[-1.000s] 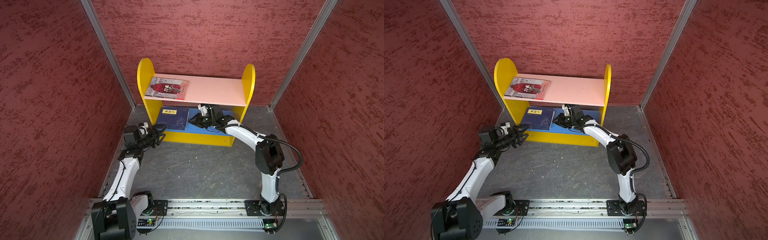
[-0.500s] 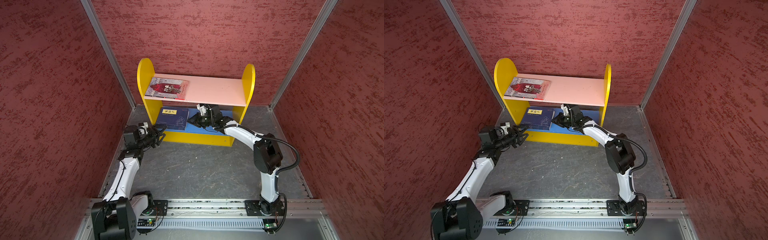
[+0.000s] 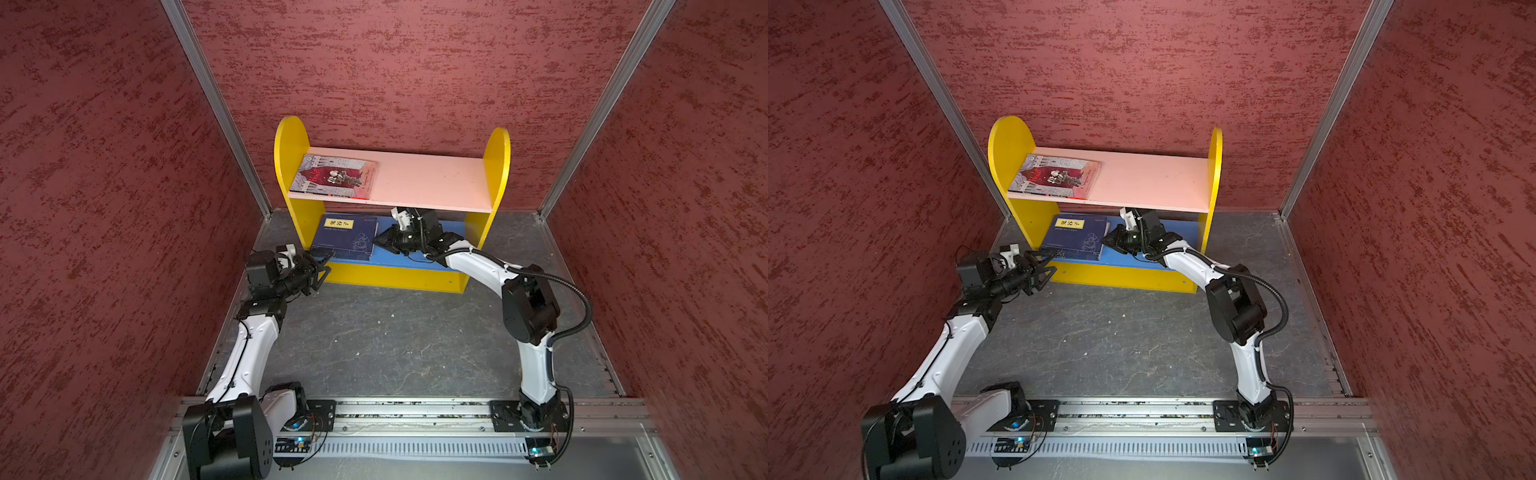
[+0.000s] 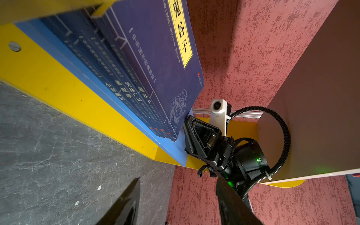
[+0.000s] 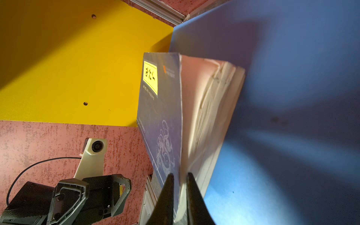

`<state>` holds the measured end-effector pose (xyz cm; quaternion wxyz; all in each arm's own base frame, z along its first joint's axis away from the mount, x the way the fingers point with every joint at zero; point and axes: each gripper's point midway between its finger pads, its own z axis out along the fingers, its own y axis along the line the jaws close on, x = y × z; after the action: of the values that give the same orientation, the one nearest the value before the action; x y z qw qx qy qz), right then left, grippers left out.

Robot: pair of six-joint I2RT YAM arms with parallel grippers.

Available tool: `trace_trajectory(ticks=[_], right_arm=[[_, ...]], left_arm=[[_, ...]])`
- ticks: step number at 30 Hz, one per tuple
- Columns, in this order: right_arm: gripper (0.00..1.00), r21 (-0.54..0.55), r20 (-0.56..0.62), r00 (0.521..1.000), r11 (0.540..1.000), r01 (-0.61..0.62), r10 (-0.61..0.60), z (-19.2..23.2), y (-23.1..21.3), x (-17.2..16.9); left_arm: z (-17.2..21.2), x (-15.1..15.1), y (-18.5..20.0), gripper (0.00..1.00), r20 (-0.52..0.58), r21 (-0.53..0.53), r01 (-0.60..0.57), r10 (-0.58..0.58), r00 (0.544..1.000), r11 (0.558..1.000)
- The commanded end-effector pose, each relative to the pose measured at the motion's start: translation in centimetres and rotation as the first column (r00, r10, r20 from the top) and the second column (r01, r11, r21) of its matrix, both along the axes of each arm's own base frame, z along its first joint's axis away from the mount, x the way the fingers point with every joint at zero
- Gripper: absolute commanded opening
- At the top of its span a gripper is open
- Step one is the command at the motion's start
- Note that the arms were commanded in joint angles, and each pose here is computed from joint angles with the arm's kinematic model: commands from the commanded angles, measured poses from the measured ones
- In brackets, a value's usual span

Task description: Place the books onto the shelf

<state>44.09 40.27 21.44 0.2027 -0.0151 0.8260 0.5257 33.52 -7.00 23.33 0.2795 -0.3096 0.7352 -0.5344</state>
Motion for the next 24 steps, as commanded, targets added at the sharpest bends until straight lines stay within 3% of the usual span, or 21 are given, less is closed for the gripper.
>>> trace_trajectory(ticks=[1, 24], right_arm=[[0.15, 0.051, 0.065, 0.998, 0.999, -0.011, 0.008, 2.5, 0.51, 0.81], [0.15, 0.077, 0.048, 0.998, 0.997, -0.03, 0.026, 2.18, 1.03, 0.82]], left_arm=[[0.64, 0.23, 0.11, 0.62, 0.025, -0.005, 0.005, -0.005, 1.0, 1.0], [0.4, 0.29, 0.17, 0.62, 0.022, -0.005, 0.003, -0.003, 1.0, 1.0]])
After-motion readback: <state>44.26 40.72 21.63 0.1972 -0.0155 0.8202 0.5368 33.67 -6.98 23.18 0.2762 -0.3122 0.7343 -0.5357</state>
